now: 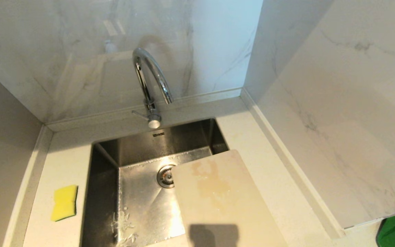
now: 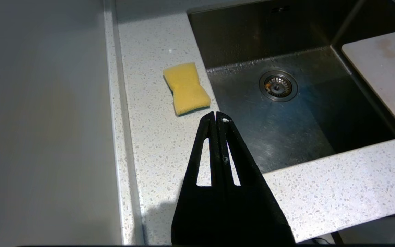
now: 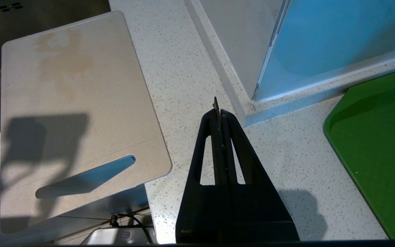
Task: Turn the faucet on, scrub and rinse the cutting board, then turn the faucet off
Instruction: Turn on the tap
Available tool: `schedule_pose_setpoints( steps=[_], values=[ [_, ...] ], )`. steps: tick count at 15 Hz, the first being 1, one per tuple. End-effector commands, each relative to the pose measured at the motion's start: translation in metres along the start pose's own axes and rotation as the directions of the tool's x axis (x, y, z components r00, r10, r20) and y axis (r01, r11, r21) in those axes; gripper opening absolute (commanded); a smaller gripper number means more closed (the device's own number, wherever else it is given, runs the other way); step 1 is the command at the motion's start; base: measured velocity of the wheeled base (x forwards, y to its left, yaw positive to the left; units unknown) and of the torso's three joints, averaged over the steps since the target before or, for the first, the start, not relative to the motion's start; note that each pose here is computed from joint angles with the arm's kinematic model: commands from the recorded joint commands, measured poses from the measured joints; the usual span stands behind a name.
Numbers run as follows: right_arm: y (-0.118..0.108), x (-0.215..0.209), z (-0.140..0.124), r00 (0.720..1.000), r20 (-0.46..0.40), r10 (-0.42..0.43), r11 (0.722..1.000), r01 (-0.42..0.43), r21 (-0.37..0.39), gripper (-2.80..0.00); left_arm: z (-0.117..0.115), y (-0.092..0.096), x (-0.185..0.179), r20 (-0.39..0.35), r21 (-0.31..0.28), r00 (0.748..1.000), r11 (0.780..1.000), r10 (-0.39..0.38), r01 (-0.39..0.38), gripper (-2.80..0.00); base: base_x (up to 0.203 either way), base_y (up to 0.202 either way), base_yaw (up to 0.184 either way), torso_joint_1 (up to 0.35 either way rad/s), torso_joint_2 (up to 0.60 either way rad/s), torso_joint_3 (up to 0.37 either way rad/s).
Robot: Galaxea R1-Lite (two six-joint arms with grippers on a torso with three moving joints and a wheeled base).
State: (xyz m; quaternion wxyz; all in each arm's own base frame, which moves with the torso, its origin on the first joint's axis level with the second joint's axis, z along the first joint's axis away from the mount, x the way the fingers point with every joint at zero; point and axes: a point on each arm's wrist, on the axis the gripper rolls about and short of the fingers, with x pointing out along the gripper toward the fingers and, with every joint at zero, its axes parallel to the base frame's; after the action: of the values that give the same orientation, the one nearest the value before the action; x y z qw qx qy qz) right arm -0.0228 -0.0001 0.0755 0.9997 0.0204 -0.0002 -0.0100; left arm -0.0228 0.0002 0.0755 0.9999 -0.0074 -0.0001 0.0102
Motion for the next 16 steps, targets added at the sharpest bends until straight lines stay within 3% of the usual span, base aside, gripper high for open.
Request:
schedule_pose_setpoints(
  steps=[1,16],
  values=[
    [0.0000,-0.0001,0.0000,1.000,0.002,0.000,1.000,0.000,0.001,-2.80,0.0000,0.0000,0.0001,-0.001,0.001,1.000,1.000,0.001,-0.001,-2.80,0.000,0.000,0.000,0.000,0.00,0.000],
    [0.0000,-0.0001,0.0000,1.000,0.002,0.000,1.000,0.000,0.000,-2.80,0.0074,-0.0001,-0.0007,-0.012,0.014,1.000,1.000,-0.001,0.001,-2.80,0.000,0.000,0.000,0.000,0.00,0.000]
  ],
)
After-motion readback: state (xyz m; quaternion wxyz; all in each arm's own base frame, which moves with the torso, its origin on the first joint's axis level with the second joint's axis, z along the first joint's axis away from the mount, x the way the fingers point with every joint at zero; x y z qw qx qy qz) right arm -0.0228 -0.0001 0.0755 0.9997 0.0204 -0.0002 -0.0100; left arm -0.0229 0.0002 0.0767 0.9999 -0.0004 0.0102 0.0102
